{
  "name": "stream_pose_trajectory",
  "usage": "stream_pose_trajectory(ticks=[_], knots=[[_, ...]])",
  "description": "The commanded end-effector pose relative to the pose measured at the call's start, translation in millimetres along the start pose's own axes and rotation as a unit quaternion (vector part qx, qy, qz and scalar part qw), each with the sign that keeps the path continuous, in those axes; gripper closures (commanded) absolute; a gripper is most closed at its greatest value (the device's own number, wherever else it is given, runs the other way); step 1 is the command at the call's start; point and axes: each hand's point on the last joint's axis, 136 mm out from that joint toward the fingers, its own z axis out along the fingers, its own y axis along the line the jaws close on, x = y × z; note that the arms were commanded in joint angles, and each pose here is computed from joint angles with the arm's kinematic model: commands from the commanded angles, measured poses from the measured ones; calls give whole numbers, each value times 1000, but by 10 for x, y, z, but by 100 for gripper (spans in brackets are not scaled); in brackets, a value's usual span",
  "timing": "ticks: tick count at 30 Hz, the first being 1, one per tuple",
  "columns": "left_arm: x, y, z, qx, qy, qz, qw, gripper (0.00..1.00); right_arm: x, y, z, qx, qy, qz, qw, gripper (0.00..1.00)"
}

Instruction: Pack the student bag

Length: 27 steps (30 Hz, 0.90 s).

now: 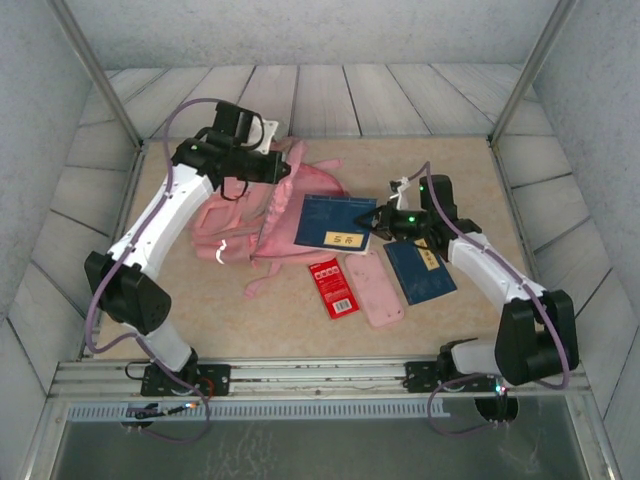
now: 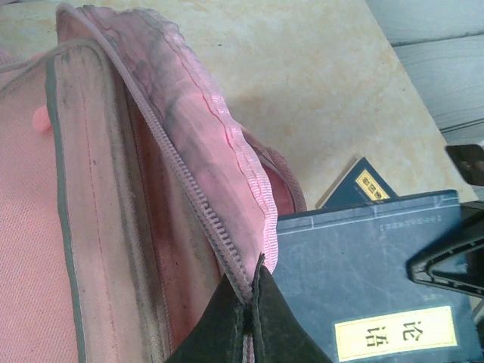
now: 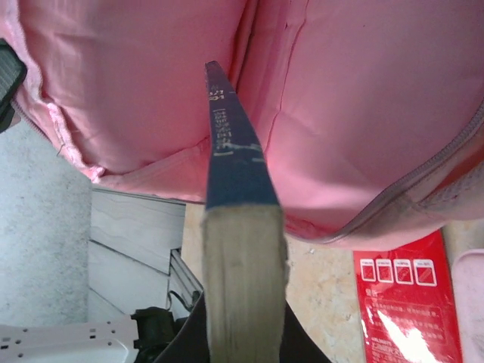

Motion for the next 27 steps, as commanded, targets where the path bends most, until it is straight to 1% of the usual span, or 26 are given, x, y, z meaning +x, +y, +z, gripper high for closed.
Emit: stream_pose_trajectory(ticks=[1, 6, 9, 14, 17, 19, 24, 27], knots=[[-203, -233, -283, 51, -43, 28, 997, 100, -105, 298, 45, -57, -4, -10, 998, 100], [30, -534, -448, 135, -28, 54, 989, 100, 51, 295, 292, -61, 20, 1, 998, 100], [199, -666, -596, 172, -35, 75, 982, 100, 146, 311, 433, -74, 31, 13, 997, 100], [346, -721, -786, 183, -54, 98, 977, 100, 129, 278, 695, -61, 25, 38, 997, 100], [316, -685, -873, 172, -69, 94, 978, 100, 119, 255, 872, -56, 10, 76, 995, 100], [286, -694, -929, 176, -76, 92, 977, 100, 149, 273, 989, -55, 3, 89, 995, 100], [255, -770, -1073, 192, -91, 109, 971, 100, 239, 461, 1331, -64, 21, 90, 994, 100], [269, -758, -1108, 193, -98, 115, 970, 100, 222, 466, 1516, -63, 20, 104, 992, 100]])
